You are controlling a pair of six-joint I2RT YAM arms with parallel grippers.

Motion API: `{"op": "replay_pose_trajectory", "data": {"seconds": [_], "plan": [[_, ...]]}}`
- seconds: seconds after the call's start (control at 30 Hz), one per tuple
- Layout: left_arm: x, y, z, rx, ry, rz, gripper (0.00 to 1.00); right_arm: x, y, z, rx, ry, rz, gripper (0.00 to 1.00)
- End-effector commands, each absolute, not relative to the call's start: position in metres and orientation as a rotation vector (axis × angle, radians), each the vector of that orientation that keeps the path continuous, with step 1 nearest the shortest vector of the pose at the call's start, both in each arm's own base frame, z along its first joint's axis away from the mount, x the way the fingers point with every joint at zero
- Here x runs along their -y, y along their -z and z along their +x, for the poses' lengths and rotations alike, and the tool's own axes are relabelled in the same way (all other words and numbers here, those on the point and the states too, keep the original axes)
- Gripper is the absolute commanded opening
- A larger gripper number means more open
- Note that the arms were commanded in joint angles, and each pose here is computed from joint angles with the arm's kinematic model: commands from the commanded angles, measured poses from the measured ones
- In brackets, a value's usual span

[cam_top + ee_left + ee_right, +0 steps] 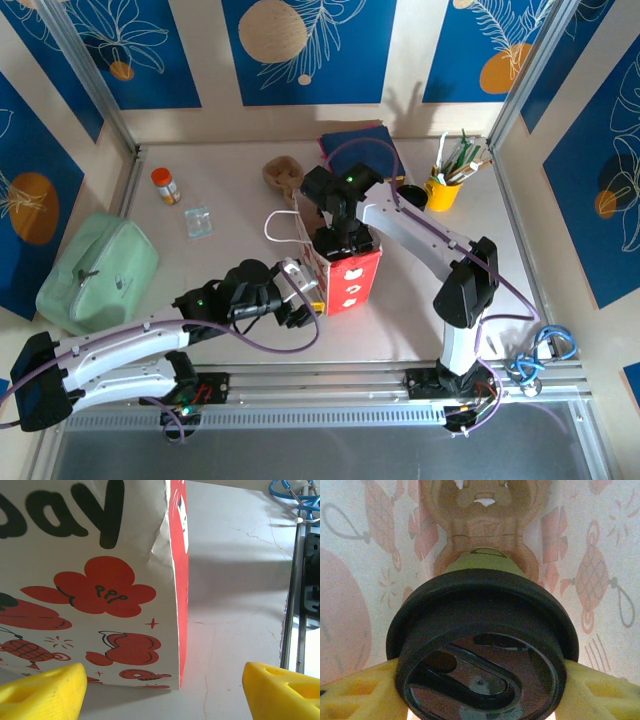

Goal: Pack the takeout coffee

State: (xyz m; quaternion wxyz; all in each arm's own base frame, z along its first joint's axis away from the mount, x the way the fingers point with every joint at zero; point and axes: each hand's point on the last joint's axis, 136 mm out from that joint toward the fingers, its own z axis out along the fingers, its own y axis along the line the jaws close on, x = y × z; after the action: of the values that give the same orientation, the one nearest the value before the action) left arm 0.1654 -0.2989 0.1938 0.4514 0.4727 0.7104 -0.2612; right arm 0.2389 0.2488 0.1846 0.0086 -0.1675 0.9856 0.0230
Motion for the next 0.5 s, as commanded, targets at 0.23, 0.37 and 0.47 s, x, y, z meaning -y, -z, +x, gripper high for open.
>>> {"op": "replay_pose_trajectory", "data": {"seconds": [0.23, 0.37, 0.47], "plan": [[0.2977, -0.1975, 0.1638, -1.745, 0.650, 1.154, 0.81, -0.2515, -0.1744, 0.2310, -3.119, -0.070, -0.558, 0.61], [0.2976, -0.1968, 0.1636, -1.747, 0.650, 1.155, 0.81, -0.2512, -0.1732, 0.2305, -3.123, -0.067, -0.558, 0.61], [0.2977, -0.1978, 0.1640, -1.744, 0.648, 1.154, 0.81, -0.2509, -0.1725, 0.2305, -3.126, -0.065, -0.557, 0.61]]}}
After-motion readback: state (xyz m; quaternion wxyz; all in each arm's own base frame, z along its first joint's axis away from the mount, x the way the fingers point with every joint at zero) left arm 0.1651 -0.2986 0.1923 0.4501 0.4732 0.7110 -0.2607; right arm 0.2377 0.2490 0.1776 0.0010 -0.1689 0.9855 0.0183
